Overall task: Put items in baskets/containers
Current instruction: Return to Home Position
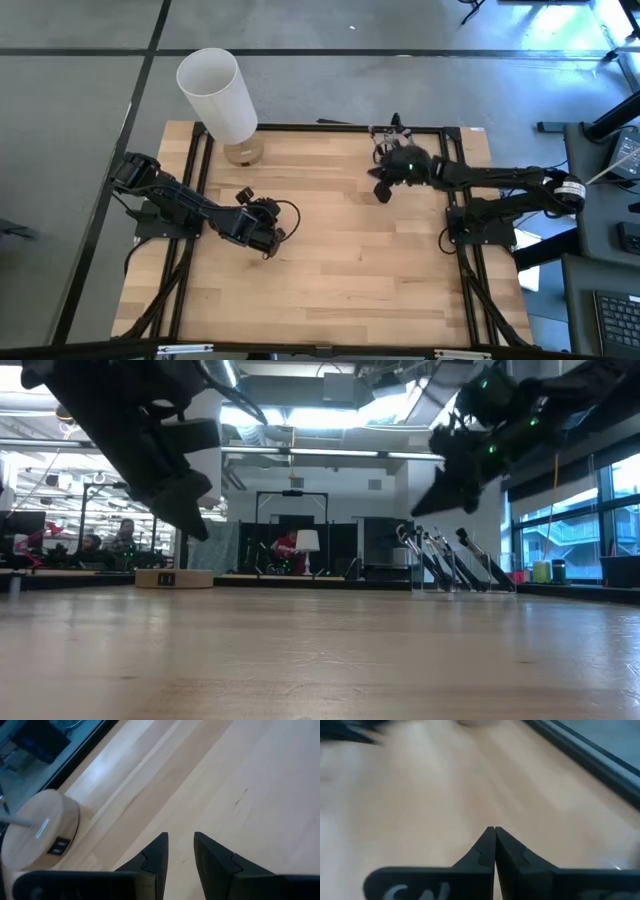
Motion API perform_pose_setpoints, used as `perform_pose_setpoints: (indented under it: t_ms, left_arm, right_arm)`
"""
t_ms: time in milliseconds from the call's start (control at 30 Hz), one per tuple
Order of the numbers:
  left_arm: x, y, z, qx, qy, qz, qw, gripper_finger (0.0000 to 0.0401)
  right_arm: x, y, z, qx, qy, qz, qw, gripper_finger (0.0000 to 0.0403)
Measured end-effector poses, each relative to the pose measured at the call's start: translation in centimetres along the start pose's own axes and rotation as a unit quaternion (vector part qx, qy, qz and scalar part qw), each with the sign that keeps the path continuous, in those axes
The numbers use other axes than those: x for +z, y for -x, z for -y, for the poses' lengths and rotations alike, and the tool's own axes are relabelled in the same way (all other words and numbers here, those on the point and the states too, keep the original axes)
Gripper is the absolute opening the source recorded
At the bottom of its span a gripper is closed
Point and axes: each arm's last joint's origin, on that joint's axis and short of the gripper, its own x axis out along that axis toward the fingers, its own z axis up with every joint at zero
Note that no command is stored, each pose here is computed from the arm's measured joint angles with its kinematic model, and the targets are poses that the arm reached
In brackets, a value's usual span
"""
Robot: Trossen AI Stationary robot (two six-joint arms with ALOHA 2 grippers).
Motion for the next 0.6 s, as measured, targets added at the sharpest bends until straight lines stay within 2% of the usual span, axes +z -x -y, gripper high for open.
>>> perform_pose_setpoints:
  t_ms: [133, 300, 433, 600]
  left_arm:
    - [0.4, 0.1, 0.6, -0.022, -0.006, 0.016, 1.0, 0.0088]
    - [1.1, 0.4, 1.5, -0.051, -0.028, 0.051, 0.997, 0.0088]
    - [2.2, 0.3, 1.9, -0.065, -0.058, 0.086, 0.992, 0.0088]
    - [4.7, -0.5, 2.0, -0.092, -0.076, 0.143, 0.983, 0.0088]
  right_arm:
    - [0.1, 0.0, -3.9, 0.084, 0.024, 0.055, 0.995, 0.0006]
    - [0.9, 0.5, -7.5, 0.163, 0.038, 0.138, 0.976, 0.0006]
    - [1.3, 0.8, -9.1, 0.199, 0.04, 0.18, 0.963, 0.0006]
    - [1.4, 1.2, -9.7, 0.214, 0.041, 0.194, 0.957, 0.0006]
